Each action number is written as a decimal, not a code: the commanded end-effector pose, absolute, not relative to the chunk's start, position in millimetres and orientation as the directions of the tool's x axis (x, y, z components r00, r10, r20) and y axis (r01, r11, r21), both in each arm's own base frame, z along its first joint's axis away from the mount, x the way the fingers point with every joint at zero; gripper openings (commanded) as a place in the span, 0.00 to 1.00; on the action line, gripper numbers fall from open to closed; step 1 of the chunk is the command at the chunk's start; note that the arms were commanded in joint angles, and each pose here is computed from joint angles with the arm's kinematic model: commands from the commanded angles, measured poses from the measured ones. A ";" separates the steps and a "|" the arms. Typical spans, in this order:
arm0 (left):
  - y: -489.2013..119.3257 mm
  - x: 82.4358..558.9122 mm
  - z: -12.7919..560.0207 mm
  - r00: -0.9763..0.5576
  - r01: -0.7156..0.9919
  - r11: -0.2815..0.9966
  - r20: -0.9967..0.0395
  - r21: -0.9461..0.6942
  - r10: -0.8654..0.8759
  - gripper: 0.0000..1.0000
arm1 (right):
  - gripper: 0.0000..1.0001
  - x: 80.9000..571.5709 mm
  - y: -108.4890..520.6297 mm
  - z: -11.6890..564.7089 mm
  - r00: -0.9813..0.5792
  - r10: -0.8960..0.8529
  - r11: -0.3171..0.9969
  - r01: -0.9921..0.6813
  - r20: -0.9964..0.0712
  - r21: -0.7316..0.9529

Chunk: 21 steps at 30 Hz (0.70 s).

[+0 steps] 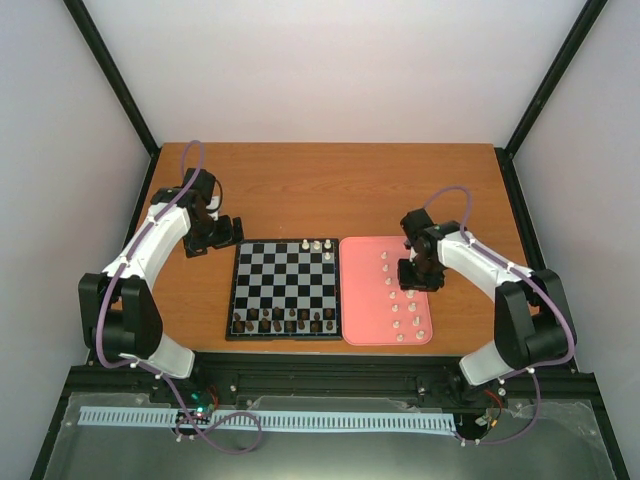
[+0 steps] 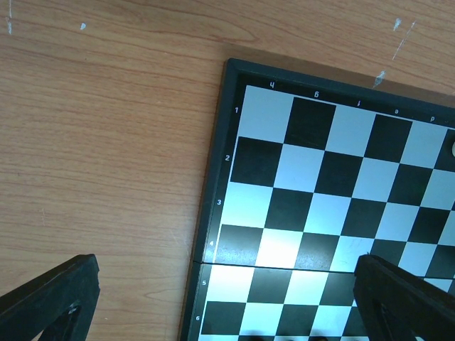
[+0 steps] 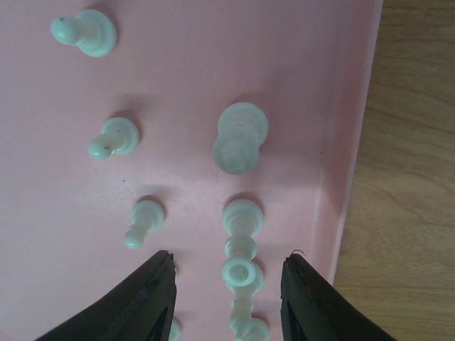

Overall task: Set up the chess pieces on the board
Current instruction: Pick up the chess piece from the storage box.

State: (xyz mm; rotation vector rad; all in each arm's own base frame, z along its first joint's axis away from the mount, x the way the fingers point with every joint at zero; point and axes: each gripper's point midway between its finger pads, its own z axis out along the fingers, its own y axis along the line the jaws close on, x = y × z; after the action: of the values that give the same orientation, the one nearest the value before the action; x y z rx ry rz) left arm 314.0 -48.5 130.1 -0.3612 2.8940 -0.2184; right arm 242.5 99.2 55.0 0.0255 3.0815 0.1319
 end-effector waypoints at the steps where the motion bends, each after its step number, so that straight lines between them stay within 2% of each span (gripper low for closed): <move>1: -46.6 322.2 141.2 -0.942 -0.212 0.962 -0.227 -0.174 -0.248 1.00 | 0.41 245.2 90.3 47.0 -0.997 0.025 0.999 0.022 -0.067 0.041; 10: -44.9 325.2 139.7 -0.941 -0.215 0.963 -0.229 -0.165 -0.249 1.00 | 0.40 250.8 92.1 40.2 -0.998 0.011 0.999 0.009 -0.056 0.034; 16: -45.4 327.2 136.1 -0.943 -0.215 0.963 -0.221 -0.163 -0.248 1.00 | 0.32 253.0 93.1 37.2 -0.999 0.012 0.999 0.010 -0.044 0.031; 21: -46.1 329.2 133.9 -0.945 -0.216 0.963 -0.214 -0.162 -0.248 1.00 | 0.20 252.4 92.3 36.9 -0.999 0.011 1.000 0.010 -0.041 0.027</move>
State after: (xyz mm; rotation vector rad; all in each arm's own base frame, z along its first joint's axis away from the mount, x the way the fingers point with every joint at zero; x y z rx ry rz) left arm 317.2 -47.7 125.0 -0.3655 2.9094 -0.2041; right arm 242.6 94.4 32.8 0.0077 3.1298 0.0620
